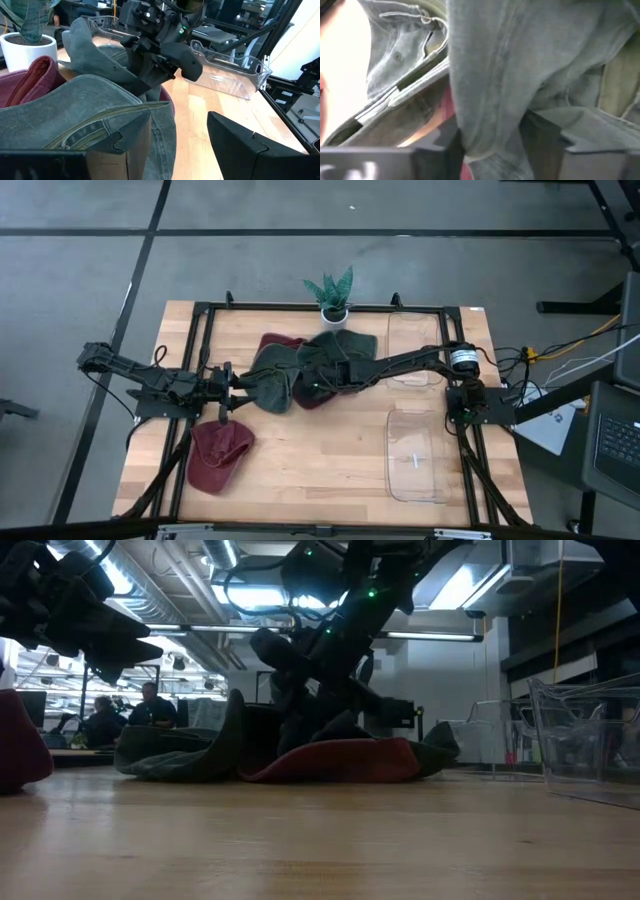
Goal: Pick & Place hat
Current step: Put the middle black cap into the top transparent bin
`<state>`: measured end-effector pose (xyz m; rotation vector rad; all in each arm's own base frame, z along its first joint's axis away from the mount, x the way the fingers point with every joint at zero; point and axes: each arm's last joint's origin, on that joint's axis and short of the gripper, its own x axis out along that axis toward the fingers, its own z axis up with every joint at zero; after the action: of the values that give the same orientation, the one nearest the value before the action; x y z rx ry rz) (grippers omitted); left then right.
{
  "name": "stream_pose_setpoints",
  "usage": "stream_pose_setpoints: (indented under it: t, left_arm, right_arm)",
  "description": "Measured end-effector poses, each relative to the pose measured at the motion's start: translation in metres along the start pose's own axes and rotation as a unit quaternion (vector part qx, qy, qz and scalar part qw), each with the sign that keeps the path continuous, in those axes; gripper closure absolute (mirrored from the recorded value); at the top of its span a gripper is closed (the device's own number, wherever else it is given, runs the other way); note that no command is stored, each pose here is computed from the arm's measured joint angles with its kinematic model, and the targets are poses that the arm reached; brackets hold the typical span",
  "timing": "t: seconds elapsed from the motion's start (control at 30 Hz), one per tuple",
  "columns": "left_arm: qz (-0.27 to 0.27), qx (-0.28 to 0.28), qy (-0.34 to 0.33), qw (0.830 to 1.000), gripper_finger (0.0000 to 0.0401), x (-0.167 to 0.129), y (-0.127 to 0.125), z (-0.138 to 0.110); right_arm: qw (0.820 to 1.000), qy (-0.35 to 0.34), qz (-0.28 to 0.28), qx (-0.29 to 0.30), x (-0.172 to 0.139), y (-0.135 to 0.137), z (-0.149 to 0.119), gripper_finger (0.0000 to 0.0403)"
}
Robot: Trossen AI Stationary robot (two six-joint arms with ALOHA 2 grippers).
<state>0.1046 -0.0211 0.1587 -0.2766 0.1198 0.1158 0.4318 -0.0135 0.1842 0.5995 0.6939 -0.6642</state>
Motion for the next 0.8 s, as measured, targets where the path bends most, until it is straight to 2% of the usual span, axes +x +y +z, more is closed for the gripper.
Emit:
stream_pose_setpoints:
  t: [0.3,0.5,0.8]
  left_arm:
    - [0.0,0.0,0.0,1.0,0.0211,0.0,0.0,0.0]
    - [0.0,0.0,0.0,1.0,0.0211,0.0,0.0,0.0]
    - [0.0,0.0,0.0,1.0,0.021,0.0,0.0,0.0]
  right_arm:
    - [0.999,0.014,0.025,-0.029,0.0,0.002,0.0,0.0389]
    - [0.997,0.017,0.031,-0.065,-0.006,0.008,0.008,0.0392]
    - [0.988,0.002,0.045,-0.15,-0.036,0.028,0.049,0.0397]
